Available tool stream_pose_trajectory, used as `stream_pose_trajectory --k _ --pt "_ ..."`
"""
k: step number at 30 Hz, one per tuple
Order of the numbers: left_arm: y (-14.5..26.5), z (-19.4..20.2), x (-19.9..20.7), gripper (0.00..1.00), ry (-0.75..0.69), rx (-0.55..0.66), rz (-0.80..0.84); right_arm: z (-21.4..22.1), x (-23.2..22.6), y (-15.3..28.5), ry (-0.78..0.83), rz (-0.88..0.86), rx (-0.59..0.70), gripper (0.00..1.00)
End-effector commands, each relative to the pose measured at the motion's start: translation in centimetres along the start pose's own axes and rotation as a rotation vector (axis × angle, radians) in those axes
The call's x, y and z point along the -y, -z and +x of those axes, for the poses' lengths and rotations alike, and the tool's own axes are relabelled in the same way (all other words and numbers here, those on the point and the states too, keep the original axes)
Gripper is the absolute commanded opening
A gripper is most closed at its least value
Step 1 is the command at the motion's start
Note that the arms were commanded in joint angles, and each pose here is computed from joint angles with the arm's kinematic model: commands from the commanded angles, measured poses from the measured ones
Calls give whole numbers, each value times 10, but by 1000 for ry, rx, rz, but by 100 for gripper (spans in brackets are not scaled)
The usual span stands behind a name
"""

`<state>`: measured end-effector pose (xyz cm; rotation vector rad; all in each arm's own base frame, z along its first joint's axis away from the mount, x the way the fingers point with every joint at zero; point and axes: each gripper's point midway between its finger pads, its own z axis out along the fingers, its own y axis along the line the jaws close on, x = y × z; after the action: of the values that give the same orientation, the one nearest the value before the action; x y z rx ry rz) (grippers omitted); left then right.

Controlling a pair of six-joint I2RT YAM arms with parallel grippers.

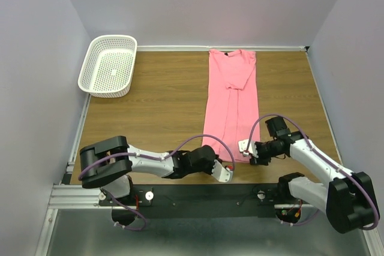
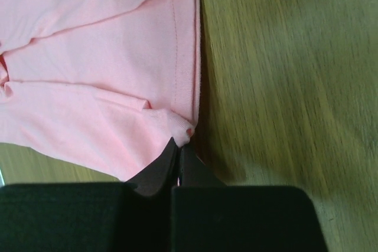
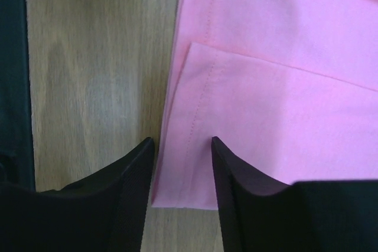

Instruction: Fold and stack the t-shirts

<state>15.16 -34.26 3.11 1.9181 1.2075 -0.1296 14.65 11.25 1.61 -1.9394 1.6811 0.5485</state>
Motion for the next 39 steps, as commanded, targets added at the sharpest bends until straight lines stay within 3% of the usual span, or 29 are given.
stream_pose_trajectory --k 1,8,10,14,17,24,28,31,39 --pt "5 -8 2 0 -13 48 21 10 10 -5 -32 45 -39 47" --pt "12 -17 -6 0 -6 101 14 12 14 0 -38 84 -57 4" --pt "14 -21 -11 0 -13 120 10 -1 25 9 -59 124 -28 1" --pt "14 -22 -38 0 -21 155 17 -26 46 24 -93 160 30 1" --pt "12 -11 -81 0 -6 144 -26 -41 81 41 -125 209 46 1" --pt "-13 10 -189 0 -37 127 -131 -15 176 79 -236 352 39 1" --pt "-35 25 -231 0 -40 118 -155 8 212 69 -317 324 43 1" --pt "-48 46 -252 0 -23 93 -152 8 237 70 -345 340 63 1" --pt "-70 96 -264 0 6 21 -114 18 297 64 -398 369 77 0"
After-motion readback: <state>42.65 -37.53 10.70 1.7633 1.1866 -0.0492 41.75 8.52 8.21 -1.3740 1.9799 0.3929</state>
